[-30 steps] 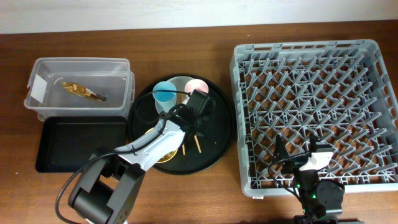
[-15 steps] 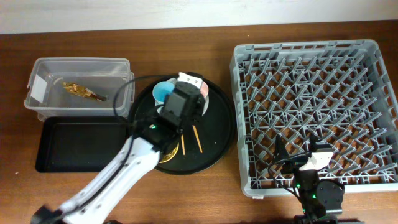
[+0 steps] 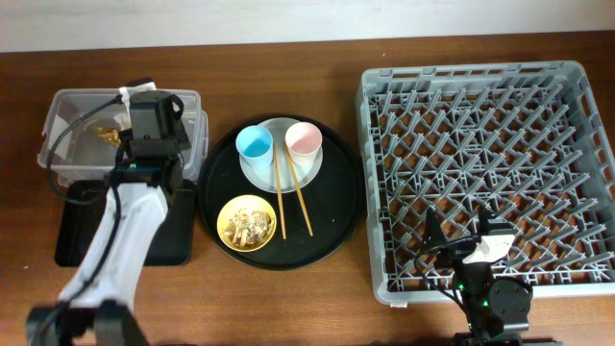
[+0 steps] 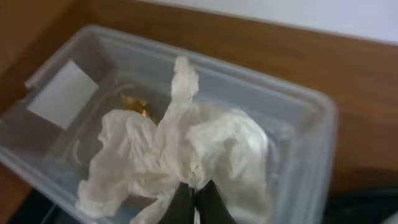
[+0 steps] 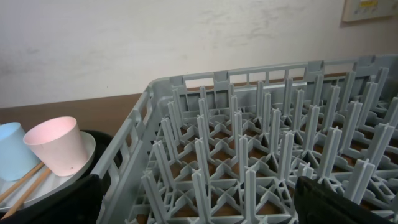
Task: Sort waste into correct bins and load items into the dishwasher rack
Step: 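Carry the tissue left and release it into the clear bin, then grasp the rim of the yellow bowl with the left gripper, then tip the yellow bowl over the black tray to dump scraps, then return the empty yellow bowl to the round tray and release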
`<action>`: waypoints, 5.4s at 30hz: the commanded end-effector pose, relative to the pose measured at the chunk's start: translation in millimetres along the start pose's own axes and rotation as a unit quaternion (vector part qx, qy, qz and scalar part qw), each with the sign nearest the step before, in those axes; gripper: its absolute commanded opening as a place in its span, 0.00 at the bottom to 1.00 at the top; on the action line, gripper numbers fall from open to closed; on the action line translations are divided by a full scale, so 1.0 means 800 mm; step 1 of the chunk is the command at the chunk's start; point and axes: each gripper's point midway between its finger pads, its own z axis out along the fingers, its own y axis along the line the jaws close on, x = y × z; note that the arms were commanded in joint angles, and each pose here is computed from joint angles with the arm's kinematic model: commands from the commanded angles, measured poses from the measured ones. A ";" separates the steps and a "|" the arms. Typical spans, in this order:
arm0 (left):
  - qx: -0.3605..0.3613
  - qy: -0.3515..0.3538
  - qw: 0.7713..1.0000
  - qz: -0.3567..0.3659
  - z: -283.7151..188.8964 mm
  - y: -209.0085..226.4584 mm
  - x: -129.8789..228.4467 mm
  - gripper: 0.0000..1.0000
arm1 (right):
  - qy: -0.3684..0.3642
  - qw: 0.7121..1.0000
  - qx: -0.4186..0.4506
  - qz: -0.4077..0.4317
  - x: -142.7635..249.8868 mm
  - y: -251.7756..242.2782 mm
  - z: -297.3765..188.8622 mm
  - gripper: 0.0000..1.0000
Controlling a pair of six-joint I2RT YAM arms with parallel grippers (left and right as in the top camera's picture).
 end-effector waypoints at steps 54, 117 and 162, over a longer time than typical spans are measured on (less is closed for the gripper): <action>0.201 0.295 0.869 0.343 -0.198 -0.160 0.277 0.16 | 0.003 1.000 -0.004 0.004 0.004 0.001 0.000 0.98; 0.541 0.075 0.772 -0.325 -0.093 0.102 0.087 0.00 | 0.003 1.000 -0.004 0.004 0.004 0.001 0.000 0.98; 0.593 0.082 0.702 -0.385 -0.127 0.102 0.073 0.00 | 0.003 1.000 -0.004 0.004 0.004 0.001 0.000 0.98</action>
